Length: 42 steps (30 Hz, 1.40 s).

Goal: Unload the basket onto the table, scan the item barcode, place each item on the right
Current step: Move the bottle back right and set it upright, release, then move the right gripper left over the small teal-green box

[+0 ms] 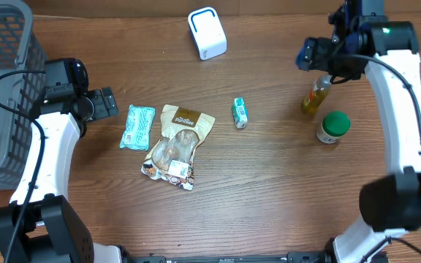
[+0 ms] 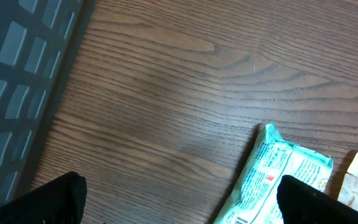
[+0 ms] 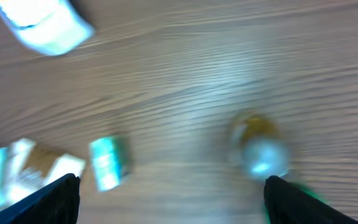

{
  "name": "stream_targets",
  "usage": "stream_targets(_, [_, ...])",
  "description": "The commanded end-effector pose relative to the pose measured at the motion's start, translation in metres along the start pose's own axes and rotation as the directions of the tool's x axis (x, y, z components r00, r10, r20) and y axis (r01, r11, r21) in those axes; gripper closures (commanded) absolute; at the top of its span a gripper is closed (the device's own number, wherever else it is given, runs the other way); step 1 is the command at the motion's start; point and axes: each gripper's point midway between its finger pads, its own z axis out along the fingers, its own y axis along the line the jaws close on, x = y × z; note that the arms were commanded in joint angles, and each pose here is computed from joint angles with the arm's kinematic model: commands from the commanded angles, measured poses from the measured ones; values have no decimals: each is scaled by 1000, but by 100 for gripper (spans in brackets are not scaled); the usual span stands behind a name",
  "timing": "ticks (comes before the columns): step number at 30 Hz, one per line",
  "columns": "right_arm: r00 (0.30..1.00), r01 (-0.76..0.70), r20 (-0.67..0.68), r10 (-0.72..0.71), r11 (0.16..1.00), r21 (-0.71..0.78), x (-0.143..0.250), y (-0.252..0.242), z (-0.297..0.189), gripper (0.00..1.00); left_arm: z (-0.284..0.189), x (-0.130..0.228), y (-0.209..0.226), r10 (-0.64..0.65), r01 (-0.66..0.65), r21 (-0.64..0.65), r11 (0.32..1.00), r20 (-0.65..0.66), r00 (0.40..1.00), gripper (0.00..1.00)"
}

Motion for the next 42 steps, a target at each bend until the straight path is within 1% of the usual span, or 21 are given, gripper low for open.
stream_targets(1, [997,53,-56,-60,992,-118,18,44,-1,12,-9,-10,-3,14,-15,3,1000,35,999,0])
stream_targets(3, [992,88,-76,-99,987,-135,28,61,4,13,-9,-10,-3,14,-15,3,1000,35,999,0])
stream_targets(4, [986,132,-78,-145,979,-157,35,80,9,13,-9,-10,-3,14,-15,3,1000,35,999,1])
stream_targets(6, [978,180,-76,-196,967,-181,44,102,14,16,-9,-10,-3,14,-15,3,1000,35,999,0])
stream_targets(12, [942,285,-114,-315,933,-220,82,145,32,16,-9,-10,-3,14,-15,3,1000,35,999,0])
stream_targets(13, [936,299,-121,-330,929,-218,88,149,35,15,-9,-10,-3,14,-15,3,1000,35,999,1])
stream_targets(16, [921,327,-139,-363,918,-225,103,158,44,5,-9,-10,-3,14,-15,3,1000,35,999,0])
stream_targets(18, [914,340,-147,-378,911,-232,111,162,50,0,-9,-10,-3,14,-15,3,1000,35,999,0])
stream_targets(22, [911,346,-147,-385,908,-236,114,164,54,0,-9,-10,-3,14,-15,3,1000,35,999,1])
stream_targets(30, [914,350,-123,-386,905,-240,109,167,55,0,-9,-10,-3,14,-15,3,1000,35,999,0])
stream_targets(31, [915,350,-120,-386,905,-241,109,167,55,1,-9,-10,-3,14,-15,3,1000,35,999,0])
stream_targets(33, [916,352,-111,-386,904,-242,107,168,55,11,-9,-10,-3,14,-15,3,1000,35,999,1])
stream_targets(36, [917,355,-96,-387,902,-245,104,171,56,16,-9,-10,-3,14,-15,3,1000,35,999,0])
stream_targets(38, [919,361,-81,-386,905,-224,99,169,57,23,-9,-10,-3,14,-15,3,1000,35,999,0])
stream_targets(40, [920,366,-73,-385,910,-195,96,165,58,27,-9,-10,-3,14,-15,3,1000,35,999,0])
stream_targets(42, [921,369,-69,-384,914,-172,94,161,59,28,-9,-10,-3,14,-15,3,1000,35,999,1])
